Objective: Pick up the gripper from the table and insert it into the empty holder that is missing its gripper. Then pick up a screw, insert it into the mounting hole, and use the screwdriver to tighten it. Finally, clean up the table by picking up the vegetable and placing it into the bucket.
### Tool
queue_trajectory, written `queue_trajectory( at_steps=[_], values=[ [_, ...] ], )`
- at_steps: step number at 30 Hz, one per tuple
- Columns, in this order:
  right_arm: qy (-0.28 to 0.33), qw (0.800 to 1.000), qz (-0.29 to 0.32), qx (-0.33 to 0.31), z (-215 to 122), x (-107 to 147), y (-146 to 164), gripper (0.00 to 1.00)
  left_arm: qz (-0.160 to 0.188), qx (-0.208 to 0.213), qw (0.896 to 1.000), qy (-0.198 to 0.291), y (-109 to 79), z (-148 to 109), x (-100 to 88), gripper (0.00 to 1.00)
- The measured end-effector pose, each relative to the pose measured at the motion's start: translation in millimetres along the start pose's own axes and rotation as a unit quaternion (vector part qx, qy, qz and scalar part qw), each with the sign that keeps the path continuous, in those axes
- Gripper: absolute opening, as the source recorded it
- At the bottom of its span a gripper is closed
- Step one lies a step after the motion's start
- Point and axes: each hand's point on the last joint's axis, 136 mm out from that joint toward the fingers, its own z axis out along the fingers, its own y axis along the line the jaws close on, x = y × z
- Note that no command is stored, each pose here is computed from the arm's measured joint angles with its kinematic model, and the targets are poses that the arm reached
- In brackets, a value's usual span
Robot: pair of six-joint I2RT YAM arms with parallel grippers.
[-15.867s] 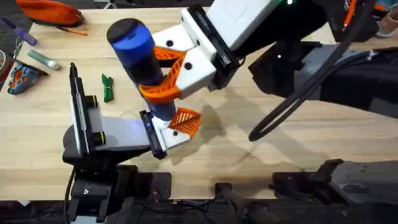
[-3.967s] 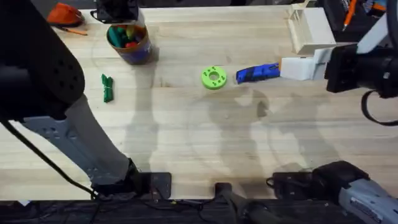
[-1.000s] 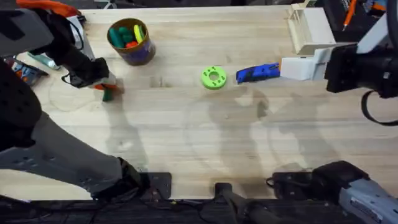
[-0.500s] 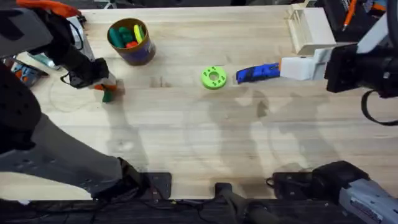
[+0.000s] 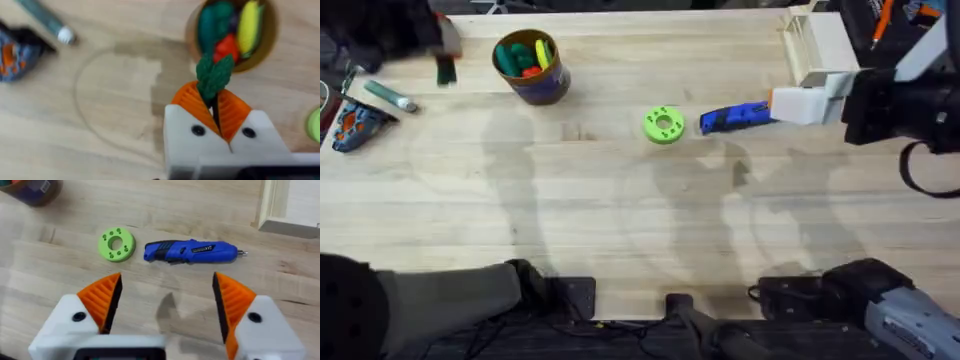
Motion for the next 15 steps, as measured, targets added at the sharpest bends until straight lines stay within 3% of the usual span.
queue_trajectory(
  at_steps=[7,11,15],
  values=[
    [0.018,1.000,0.001,0.002,9.9,3.2,-0.9,0.992,0.068,0.058,0.994,-0.065,-72.8,-10.3,-56.7,0.021],
    [0.020,1.000,0.001,0.003,11.0,3.6,-1.0,0.993,0.070,0.070,0.993,-0.057,-89.3,14.2,-73.2,0.021],
    [0.020,1.000,0.001,0.003,11.0,3.6,-1.0,0.992,0.060,0.070,0.995,-0.040,-91.1,55.8,-78.1,0.021]
  ],
)
